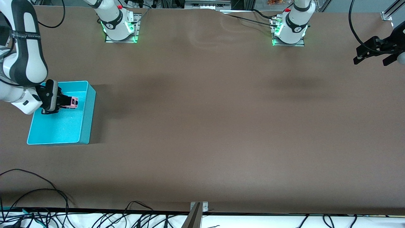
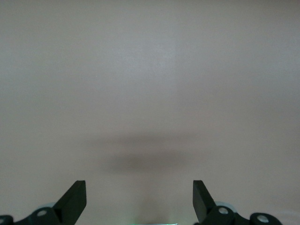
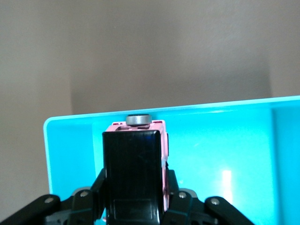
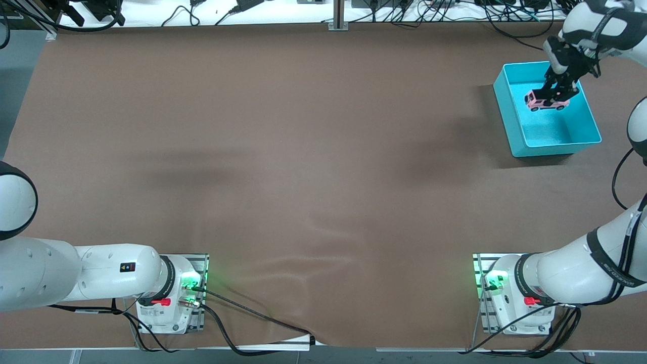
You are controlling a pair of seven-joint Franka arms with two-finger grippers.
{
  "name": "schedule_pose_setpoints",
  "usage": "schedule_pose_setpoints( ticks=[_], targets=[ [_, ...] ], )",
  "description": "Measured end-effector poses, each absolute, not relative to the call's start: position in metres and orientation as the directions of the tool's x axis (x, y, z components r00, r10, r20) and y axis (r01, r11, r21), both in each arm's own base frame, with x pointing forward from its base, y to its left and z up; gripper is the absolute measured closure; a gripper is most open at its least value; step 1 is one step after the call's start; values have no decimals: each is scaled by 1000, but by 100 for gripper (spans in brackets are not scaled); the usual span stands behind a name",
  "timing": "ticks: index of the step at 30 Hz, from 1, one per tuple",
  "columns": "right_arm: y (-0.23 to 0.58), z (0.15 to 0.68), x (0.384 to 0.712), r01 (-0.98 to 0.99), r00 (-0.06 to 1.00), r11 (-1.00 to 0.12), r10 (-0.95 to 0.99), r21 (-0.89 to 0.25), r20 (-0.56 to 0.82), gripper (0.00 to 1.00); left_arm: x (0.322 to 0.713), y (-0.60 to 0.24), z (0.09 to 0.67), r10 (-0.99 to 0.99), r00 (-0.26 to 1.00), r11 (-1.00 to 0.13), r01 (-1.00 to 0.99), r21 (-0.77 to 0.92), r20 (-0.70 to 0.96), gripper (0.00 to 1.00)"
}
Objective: Wind and store pink jeep toy
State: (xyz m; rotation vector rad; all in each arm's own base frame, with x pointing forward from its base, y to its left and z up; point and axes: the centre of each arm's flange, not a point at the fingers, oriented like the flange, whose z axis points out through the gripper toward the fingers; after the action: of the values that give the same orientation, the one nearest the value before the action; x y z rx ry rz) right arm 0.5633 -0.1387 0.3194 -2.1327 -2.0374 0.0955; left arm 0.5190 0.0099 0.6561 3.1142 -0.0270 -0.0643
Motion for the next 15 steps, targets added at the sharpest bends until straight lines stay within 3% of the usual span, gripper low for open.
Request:
schedule_pose_setpoints(
  ticks=[15],
  targets=[
    [-154,269,538,985,31,-19,997,-171,67,48,519,10,656,-18,999,-999,-17,27,-41,0]
  ],
)
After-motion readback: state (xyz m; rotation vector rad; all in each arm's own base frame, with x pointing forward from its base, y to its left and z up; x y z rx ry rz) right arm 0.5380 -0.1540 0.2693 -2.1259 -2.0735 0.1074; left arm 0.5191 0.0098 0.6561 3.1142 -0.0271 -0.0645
